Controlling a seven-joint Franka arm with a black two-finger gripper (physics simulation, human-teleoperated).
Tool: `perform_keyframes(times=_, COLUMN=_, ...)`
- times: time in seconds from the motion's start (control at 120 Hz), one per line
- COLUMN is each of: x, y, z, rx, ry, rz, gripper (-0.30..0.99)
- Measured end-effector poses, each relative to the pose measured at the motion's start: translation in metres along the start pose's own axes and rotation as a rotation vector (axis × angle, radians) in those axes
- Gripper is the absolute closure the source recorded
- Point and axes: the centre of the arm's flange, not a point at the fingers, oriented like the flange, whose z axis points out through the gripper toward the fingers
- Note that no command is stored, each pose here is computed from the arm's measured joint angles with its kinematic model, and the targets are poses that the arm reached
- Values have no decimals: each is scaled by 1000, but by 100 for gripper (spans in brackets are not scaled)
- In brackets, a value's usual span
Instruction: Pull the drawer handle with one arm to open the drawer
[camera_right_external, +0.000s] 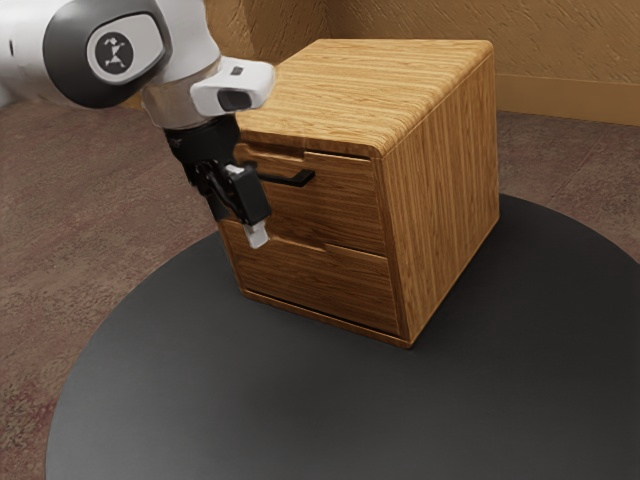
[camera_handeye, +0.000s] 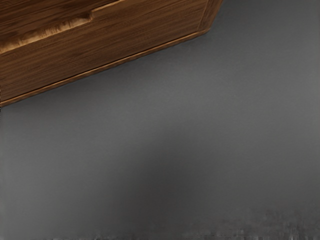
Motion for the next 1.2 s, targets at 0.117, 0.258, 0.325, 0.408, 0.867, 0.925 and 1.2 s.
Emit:
perform_keyframes(times=0.117, x=-8, y=-18, z=1, rx=-5, ry=-15, rz=55, gripper=0)
perform_keyframes(times=0.258, x=-41, y=-39, z=-55, rx=5, ry=95, rz=124, gripper=0)
perform_keyframes(times=0.325, x=-61, y=-43, z=-88, rx=-43, ry=194, rz=169, gripper=0)
perform_keyframes(times=0.408, x=-64, y=-34, z=-100, rx=-110, ry=260, rz=260, gripper=0)
perform_keyframes(times=0.867, x=-61, y=11, z=-57, rx=63, ry=219, rz=872, gripper=0)
perform_keyframes(times=0.925, x=-58, y=15, z=-51, rx=114, ry=229, rz=926, gripper=0)
perform_keyframes(times=1.2, x=-29, y=29, z=-46, rx=269, ry=278, rz=1080, gripper=0)
